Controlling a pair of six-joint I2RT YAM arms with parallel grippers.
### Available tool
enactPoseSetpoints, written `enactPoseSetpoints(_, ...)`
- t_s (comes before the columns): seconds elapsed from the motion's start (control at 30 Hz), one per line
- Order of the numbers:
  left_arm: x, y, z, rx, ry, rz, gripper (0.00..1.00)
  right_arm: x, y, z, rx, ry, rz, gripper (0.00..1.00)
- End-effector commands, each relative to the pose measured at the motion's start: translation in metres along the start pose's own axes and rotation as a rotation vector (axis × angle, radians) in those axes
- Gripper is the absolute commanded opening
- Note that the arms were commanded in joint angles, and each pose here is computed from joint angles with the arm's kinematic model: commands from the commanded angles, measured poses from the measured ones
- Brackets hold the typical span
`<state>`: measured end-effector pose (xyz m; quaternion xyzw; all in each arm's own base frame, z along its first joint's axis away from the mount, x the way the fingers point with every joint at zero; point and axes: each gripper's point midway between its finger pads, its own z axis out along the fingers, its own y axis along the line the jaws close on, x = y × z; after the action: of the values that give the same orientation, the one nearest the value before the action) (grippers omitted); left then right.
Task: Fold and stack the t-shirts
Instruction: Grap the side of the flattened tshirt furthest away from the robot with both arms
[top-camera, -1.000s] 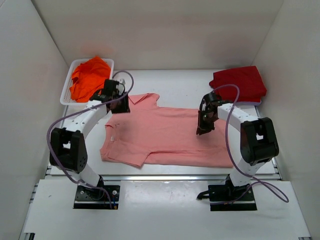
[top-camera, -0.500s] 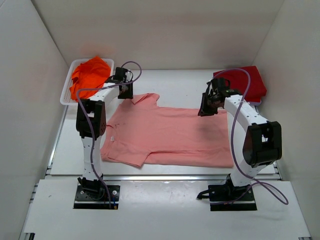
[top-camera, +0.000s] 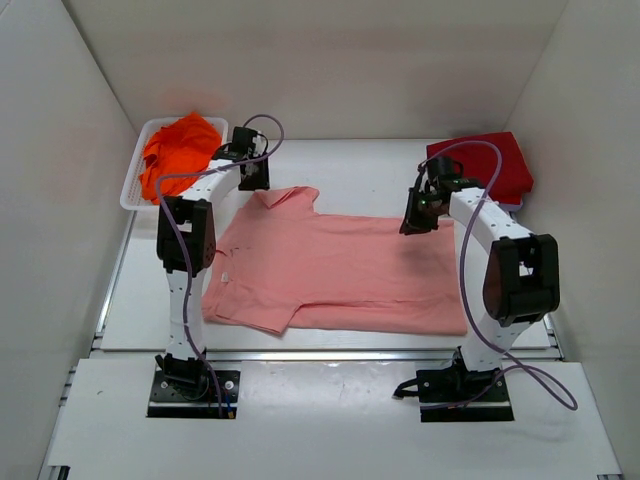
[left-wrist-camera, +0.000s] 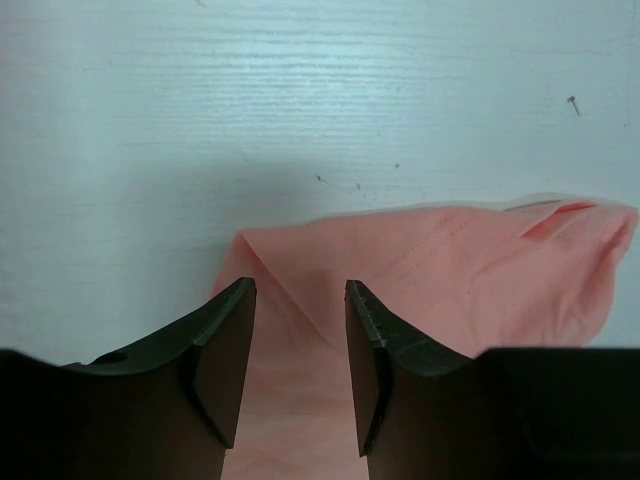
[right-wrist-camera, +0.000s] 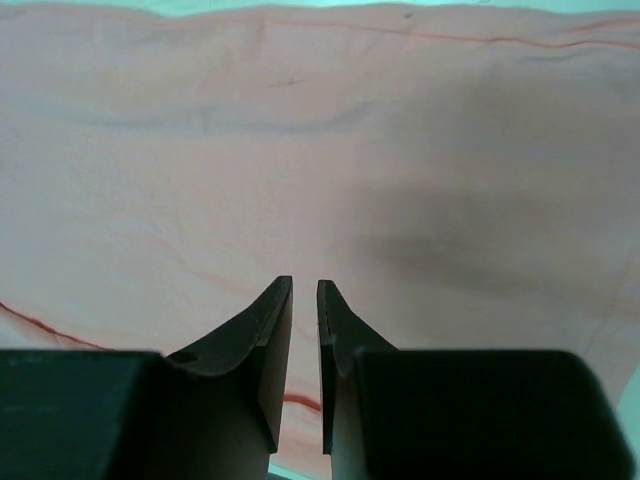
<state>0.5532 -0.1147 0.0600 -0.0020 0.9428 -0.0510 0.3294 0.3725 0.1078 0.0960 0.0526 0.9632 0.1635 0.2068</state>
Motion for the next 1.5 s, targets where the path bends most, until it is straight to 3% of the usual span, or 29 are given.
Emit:
enactPoseSetpoints(0.0,0.0,-0.009,-0.008,0.023,0.021,-0.015,0.52,-0.029,-0.011,-0.01,0.003,-0.097,0.03,0.14)
enactPoseSetpoints(0.2,0.012,-0.008,-0.004,0.022,0.04,-0.022,0.52,-0.046,-0.041,-0.012,0.07,-0.14,0.069,0.22)
enactPoseSetpoints(0.37,0.016,-0.011,0.007,0.02,0.057,-0.044,0.51,-0.064,-0.063,-0.008,0.127,-0.177,0.084,0.46)
enactPoseSetpoints(0.47,0.02,-0.012,0.013,0.017,0.083,-0.043,0.49,-0.07,-0.079,-0.005,0.173,-0.192,0.114,0.7)
enactPoseSetpoints(0.53,0.021,-0.012,0.015,0.015,0.09,-0.054,0.48,-0.073,-0.088,0.001,0.186,-0.194,0.126,0.8)
enactPoseSetpoints(0.63,0.025,-0.016,0.022,0.03,0.105,-0.062,0.47,-0.079,-0.096,0.004,0.2,-0.209,0.149,0.85)
enactPoseSetpoints(0.67,0.022,-0.017,0.022,0.029,0.099,-0.065,0.42,-0.081,-0.099,0.008,0.201,-0.21,0.16,0.86)
enactPoseSetpoints(0.73,0.019,-0.014,0.022,0.027,0.092,-0.072,0.25,-0.085,-0.103,0.011,0.21,-0.212,0.171,0.82)
enactPoseSetpoints(0.77,0.015,-0.019,0.021,0.035,0.085,-0.069,0.11,-0.083,-0.106,0.013,0.217,-0.206,0.171,0.72)
enactPoseSetpoints(0.8,0.012,-0.017,0.019,0.039,0.079,-0.074,0.04,-0.087,-0.106,0.014,0.216,-0.211,0.169,0.64)
enactPoseSetpoints(0.83,0.011,-0.02,0.017,0.047,0.078,-0.071,0.02,-0.084,-0.111,0.019,0.221,-0.197,0.178,0.63)
enactPoseSetpoints(0.97,0.002,-0.022,0.006,0.074,0.058,-0.088,0.01,-0.089,-0.12,0.024,0.247,-0.198,0.198,0.56)
enactPoseSetpoints(1.33,0.009,-0.021,-0.01,0.095,0.067,-0.081,0.0,-0.089,-0.158,0.03,0.424,-0.187,0.247,0.62)
enactPoseSetpoints(1.43,0.002,-0.025,-0.016,0.105,0.043,-0.083,0.0,-0.088,-0.164,0.034,0.446,-0.174,0.249,0.61)
enactPoseSetpoints(1.47,0.002,-0.025,-0.016,0.106,0.04,-0.083,0.0,-0.091,-0.165,0.035,0.444,-0.174,0.254,0.56)
